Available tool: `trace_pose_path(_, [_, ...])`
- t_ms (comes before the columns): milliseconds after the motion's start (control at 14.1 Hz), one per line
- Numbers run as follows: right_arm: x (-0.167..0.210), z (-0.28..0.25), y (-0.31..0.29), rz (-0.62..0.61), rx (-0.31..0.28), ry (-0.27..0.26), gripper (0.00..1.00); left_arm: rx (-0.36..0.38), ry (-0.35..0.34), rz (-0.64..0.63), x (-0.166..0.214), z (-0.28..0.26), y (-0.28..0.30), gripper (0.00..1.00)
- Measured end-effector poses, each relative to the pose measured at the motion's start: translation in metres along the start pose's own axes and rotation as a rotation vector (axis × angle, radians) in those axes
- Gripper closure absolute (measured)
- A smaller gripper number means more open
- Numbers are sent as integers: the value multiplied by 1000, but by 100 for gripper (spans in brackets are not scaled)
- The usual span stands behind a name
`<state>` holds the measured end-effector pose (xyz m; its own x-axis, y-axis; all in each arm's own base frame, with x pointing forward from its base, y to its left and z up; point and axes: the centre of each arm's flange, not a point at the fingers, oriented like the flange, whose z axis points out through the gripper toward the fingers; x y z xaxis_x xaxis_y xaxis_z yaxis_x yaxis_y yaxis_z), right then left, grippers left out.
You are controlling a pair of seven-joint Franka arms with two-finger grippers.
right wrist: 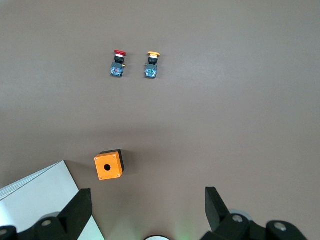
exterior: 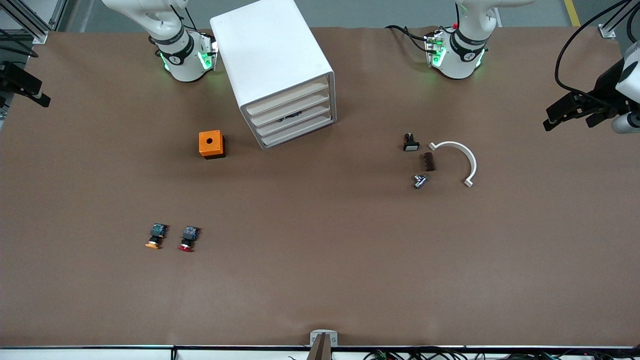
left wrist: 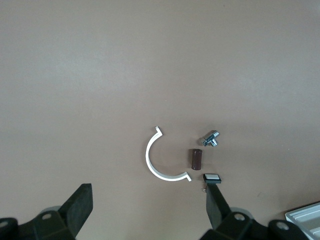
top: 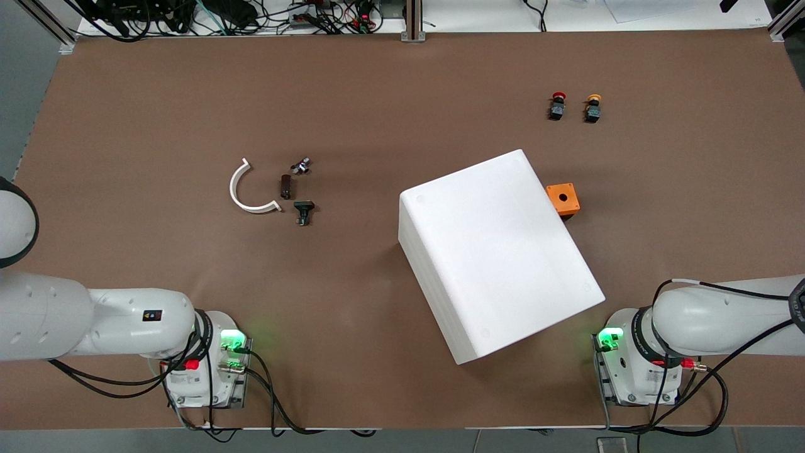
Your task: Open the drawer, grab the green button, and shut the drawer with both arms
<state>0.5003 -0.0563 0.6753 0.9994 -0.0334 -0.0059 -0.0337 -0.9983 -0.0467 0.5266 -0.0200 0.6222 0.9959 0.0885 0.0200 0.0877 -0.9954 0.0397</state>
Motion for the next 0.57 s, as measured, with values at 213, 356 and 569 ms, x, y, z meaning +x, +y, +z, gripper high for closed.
trace_pose_path(213, [-1, 1, 0, 3, 1, -1, 0, 0, -3, 0, 1, 2, 0, 0])
trace_pose_path(356, [-2, 1, 0, 3, 1, -1, 0, 1, -6, -3, 2, 3, -2, 0])
trace_pose_path(569, [-2, 0, 1, 3, 0, 0, 0, 3, -40, -19, 8, 16, -10, 0])
